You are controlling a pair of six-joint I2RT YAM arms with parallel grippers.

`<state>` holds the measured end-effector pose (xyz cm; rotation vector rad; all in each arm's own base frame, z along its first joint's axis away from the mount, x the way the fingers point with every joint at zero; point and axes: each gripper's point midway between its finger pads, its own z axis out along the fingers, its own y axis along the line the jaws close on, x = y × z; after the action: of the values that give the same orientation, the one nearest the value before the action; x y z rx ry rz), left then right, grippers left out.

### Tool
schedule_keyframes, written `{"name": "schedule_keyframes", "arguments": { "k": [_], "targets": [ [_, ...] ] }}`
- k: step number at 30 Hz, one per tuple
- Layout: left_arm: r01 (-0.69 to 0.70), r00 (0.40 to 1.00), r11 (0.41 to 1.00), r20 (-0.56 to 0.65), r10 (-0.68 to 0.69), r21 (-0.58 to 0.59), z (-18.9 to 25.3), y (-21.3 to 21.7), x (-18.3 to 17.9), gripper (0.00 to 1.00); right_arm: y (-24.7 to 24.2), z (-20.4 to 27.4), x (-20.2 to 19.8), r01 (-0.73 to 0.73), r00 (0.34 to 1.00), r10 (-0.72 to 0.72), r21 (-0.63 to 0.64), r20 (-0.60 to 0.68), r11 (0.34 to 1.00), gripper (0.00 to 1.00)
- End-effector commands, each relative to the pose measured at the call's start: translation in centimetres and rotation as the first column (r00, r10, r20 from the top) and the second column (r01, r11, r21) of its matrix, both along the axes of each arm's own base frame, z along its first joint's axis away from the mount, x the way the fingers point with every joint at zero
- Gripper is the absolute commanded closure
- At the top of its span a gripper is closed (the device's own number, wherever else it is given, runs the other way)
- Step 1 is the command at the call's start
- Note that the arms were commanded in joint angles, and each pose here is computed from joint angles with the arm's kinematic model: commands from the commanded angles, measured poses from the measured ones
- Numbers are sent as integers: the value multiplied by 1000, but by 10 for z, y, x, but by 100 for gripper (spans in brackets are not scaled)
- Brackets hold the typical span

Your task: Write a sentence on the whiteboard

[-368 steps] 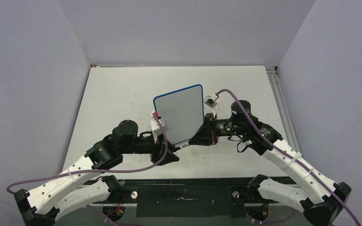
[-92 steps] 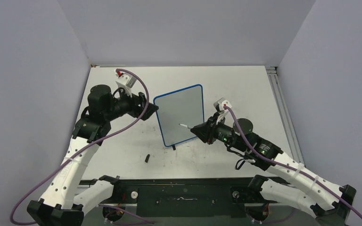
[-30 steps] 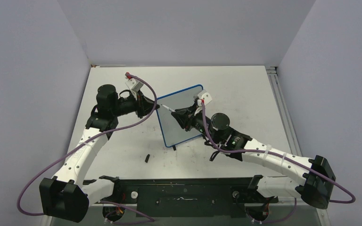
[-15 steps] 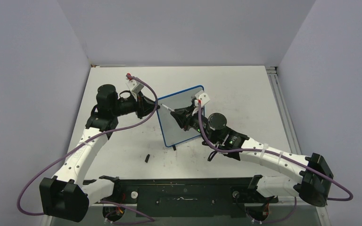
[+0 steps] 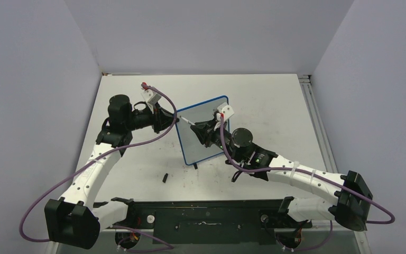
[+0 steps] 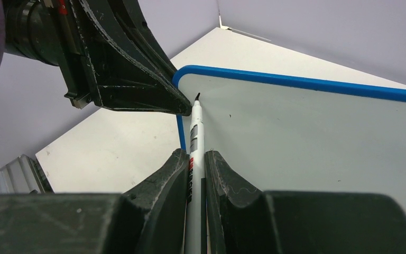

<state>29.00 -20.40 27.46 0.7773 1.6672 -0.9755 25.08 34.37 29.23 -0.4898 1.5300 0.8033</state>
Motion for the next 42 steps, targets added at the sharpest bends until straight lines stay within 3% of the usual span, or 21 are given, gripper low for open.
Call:
{"name": "schedule_keyframes", "arguments": {
  "k": [1, 17, 28, 42],
  "targets": [
    [44, 999, 999, -23, -44, 16, -10, -3, -7, 100, 0, 18, 3, 24, 999, -25, 37, 32, 999, 95],
    [49, 999, 999, -14, -49, 13, -7, -3, -8, 100, -11, -55, -18, 19, 993, -26, -67, -115, 998, 95],
    [49, 999, 999, -13, -49, 13, -7, -3, -9, 100, -15, 1, -32, 3, 1000, -3, 59, -12, 998, 95],
    [56, 998, 998, -12, -56, 10, -6, -3, -10, 100, -16, 6, -15, 93, 995, -95, 69, 28, 993, 95]
  ]
}}
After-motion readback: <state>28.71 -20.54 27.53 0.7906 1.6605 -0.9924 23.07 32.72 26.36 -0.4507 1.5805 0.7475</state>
